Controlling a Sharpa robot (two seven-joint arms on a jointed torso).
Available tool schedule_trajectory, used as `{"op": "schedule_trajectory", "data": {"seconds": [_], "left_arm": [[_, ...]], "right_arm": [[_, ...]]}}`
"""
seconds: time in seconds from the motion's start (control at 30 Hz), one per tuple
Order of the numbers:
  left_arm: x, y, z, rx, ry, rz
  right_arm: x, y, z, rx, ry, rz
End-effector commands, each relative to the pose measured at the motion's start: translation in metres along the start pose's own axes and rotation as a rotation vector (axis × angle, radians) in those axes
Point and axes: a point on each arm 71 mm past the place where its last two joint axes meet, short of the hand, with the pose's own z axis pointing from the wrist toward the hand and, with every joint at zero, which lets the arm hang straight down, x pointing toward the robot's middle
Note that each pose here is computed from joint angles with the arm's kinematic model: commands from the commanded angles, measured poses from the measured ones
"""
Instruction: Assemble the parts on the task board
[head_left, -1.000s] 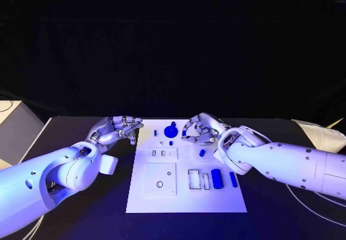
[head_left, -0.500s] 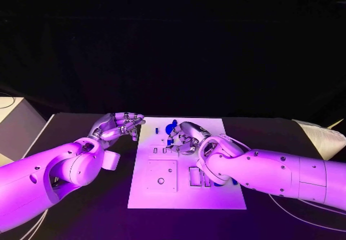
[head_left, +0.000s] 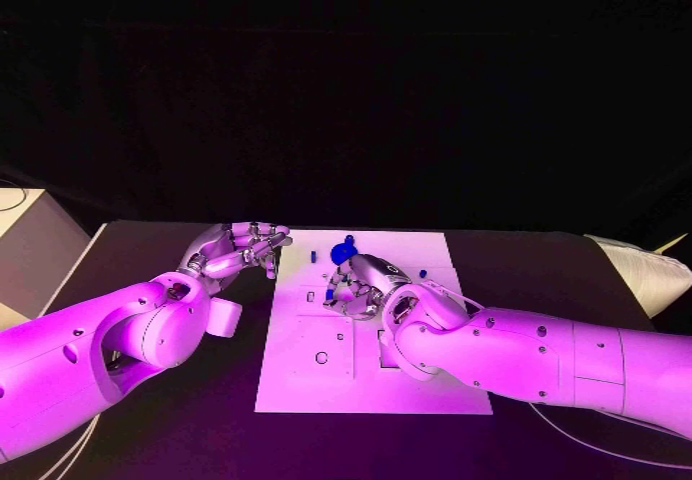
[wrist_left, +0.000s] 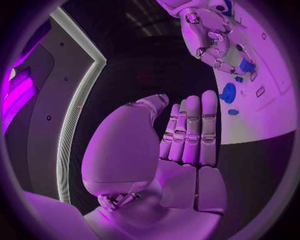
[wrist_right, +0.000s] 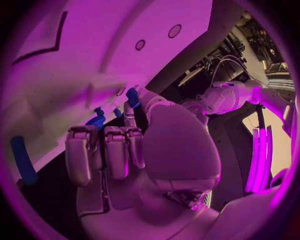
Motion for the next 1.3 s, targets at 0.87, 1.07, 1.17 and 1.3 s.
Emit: {"op": "schedule_trajectory", "data": {"seconds": [0.87,1.07,1.17,1.3], "left_arm": [[0.0005,-0.0006,-0.0011,0.002,0.017,-0.009],[0.0001,-0.0005,-0.0013,0.002,0.017,-0.008],[0.0001,-0.0005,-0.0013,0.001,0.017,-0.009],[0.0000,-0.0004,-0.0013,0.001,0.016,-0.008]], "right_arm": [[0.002,-0.011,0.002,0.013,-0.024,-0.069],[0.002,-0.012,0.002,0.018,-0.025,-0.072],[0.003,-0.013,0.002,0.019,-0.025,-0.073],[0.003,-0.013,0.003,0.024,-0.017,-0.078]]}}
